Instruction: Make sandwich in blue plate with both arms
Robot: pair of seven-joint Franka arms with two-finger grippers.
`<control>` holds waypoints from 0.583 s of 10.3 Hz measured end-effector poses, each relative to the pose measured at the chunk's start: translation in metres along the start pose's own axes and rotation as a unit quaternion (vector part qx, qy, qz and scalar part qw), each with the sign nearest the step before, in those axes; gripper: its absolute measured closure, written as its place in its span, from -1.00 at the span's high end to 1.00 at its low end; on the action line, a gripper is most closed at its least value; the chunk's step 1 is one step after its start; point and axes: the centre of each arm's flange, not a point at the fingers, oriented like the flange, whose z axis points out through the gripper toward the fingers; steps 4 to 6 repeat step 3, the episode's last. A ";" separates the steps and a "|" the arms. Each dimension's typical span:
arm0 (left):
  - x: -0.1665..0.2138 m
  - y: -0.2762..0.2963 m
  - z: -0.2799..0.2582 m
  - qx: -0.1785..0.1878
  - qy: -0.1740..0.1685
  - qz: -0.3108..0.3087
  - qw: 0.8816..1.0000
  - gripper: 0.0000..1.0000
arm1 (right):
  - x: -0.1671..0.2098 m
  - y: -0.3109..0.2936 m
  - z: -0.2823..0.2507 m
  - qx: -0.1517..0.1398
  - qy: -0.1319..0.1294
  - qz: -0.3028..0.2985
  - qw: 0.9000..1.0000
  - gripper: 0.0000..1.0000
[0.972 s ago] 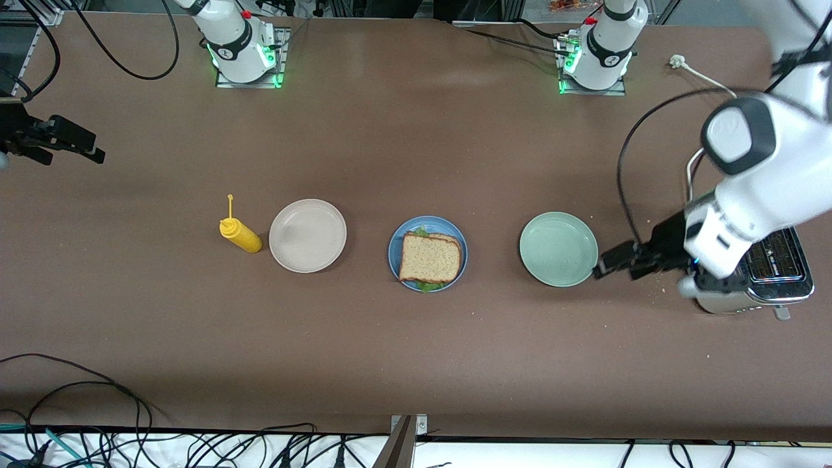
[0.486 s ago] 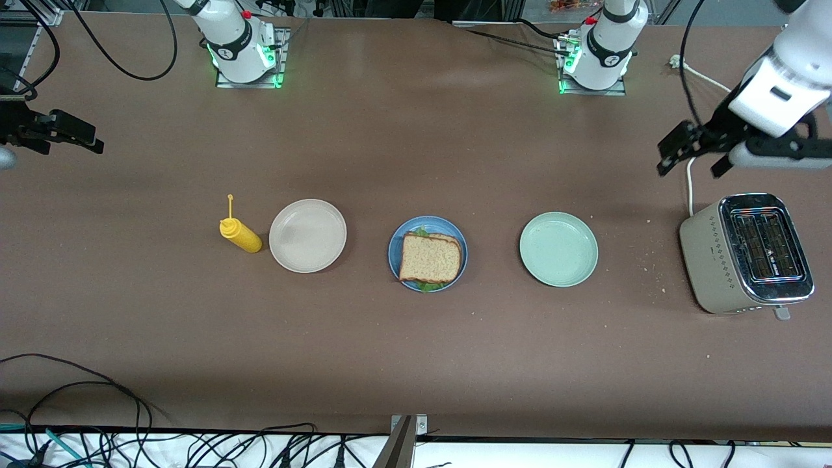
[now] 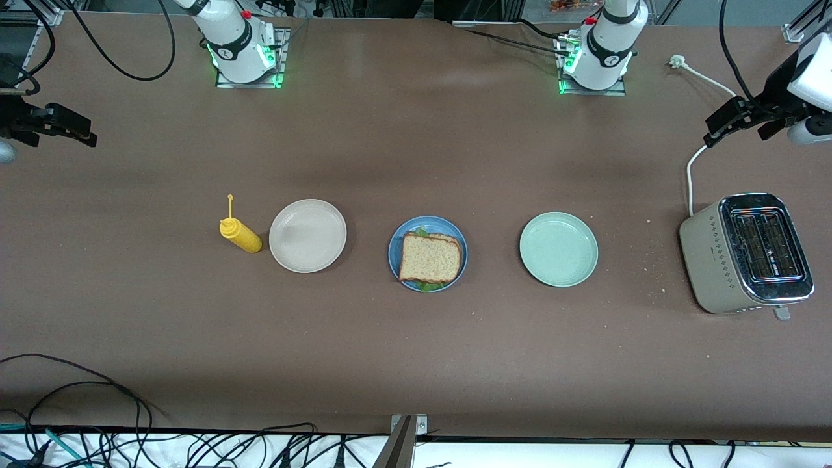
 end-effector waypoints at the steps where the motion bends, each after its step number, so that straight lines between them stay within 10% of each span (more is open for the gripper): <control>1: -0.001 0.000 0.001 0.001 -0.004 0.000 1.000 1.00 | 0.000 -0.004 -0.002 -0.001 0.002 -0.003 1.000 1.00; 6: -0.001 0.003 0.001 0.002 -0.006 0.002 1.000 1.00 | 0.001 -0.009 -0.004 0.008 0.004 -0.007 1.000 1.00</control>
